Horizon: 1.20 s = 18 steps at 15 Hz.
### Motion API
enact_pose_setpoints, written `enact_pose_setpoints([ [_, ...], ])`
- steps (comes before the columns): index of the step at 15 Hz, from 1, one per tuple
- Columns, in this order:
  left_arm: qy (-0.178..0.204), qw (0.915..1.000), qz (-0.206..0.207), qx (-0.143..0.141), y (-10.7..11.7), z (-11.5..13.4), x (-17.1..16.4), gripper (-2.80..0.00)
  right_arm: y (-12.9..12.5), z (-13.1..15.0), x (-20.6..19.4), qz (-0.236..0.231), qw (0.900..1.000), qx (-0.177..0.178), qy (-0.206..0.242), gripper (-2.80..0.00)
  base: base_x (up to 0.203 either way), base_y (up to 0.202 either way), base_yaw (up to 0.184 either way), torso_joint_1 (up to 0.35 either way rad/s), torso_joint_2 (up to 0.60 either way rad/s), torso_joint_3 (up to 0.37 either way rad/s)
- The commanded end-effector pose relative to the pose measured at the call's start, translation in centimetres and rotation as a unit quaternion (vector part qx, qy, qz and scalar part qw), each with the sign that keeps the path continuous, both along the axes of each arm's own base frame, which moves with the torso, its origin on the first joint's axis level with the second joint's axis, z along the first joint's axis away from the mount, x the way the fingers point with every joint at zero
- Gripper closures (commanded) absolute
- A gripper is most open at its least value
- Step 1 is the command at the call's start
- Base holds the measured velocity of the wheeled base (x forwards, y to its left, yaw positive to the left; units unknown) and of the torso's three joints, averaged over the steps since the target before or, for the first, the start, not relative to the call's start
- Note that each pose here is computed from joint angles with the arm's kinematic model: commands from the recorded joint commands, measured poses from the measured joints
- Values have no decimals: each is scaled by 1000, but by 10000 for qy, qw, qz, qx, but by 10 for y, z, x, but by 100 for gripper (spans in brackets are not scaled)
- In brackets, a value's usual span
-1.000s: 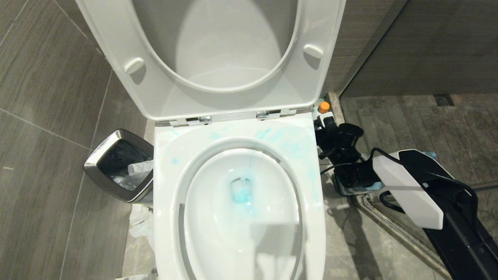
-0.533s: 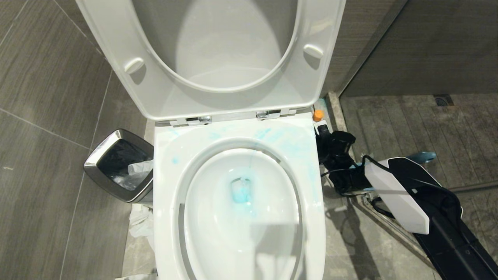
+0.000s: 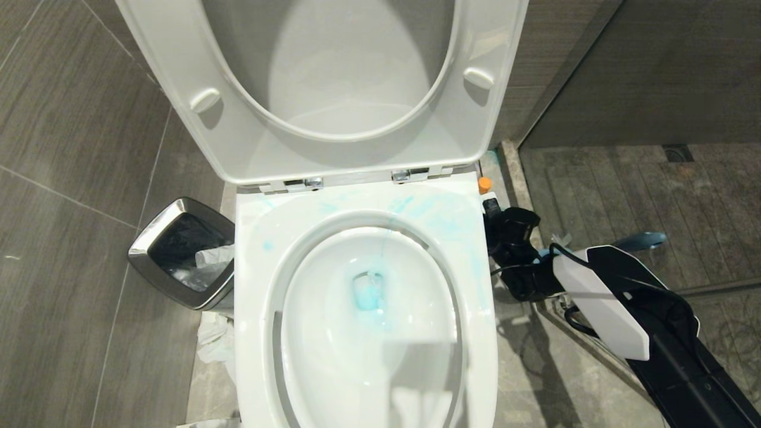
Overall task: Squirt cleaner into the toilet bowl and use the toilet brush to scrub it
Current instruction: Place the cleaning agent on the floor
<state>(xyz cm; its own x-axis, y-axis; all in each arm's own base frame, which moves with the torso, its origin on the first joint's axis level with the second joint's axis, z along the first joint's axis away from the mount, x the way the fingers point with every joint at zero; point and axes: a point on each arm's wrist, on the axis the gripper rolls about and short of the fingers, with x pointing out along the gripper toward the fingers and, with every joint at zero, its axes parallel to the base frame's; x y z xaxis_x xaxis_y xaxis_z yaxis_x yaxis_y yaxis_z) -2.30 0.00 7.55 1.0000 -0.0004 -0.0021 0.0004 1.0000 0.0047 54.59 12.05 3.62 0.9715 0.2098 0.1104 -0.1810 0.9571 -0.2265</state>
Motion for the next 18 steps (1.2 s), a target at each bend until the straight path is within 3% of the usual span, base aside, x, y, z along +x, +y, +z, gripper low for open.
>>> enact_pose_setpoints([
  [1,5,10000,2,0,0,0,0,0,0,1,0,-2,10000,-28,-45,0,0,0,0,0,0,0],
  [2,5,10000,2,0,0,0,0,0,0,3,0,-1,10000,-32,-61,0,0,0,0,0,0,0],
  [3,5,10000,2,0,0,0,0,0,1,6,-1,2,10000,-33,-77,-280,0,0,0,0,0,0],
  [5,5,10000,2,0,0,0,0,0,3,13,-3,-7,9999,-87,-77,-280,0,0,0,0,0,0],
  [13,5,10000,2,0,0,0,0,0,7,6,-50,-52,9970,-199,750,-280,0,0,0,0,0,0],
  [15,5,10000,2,0,0,0,0,0,3,20,-77,-202,9938,-237,1069,-280,0,0,0,0,0,0],
  [18,5,10000,2,0,0,0,0,0,-8,65,-121,-465,9911,-245,1221,-280,0,0,0,0,0,0],
])
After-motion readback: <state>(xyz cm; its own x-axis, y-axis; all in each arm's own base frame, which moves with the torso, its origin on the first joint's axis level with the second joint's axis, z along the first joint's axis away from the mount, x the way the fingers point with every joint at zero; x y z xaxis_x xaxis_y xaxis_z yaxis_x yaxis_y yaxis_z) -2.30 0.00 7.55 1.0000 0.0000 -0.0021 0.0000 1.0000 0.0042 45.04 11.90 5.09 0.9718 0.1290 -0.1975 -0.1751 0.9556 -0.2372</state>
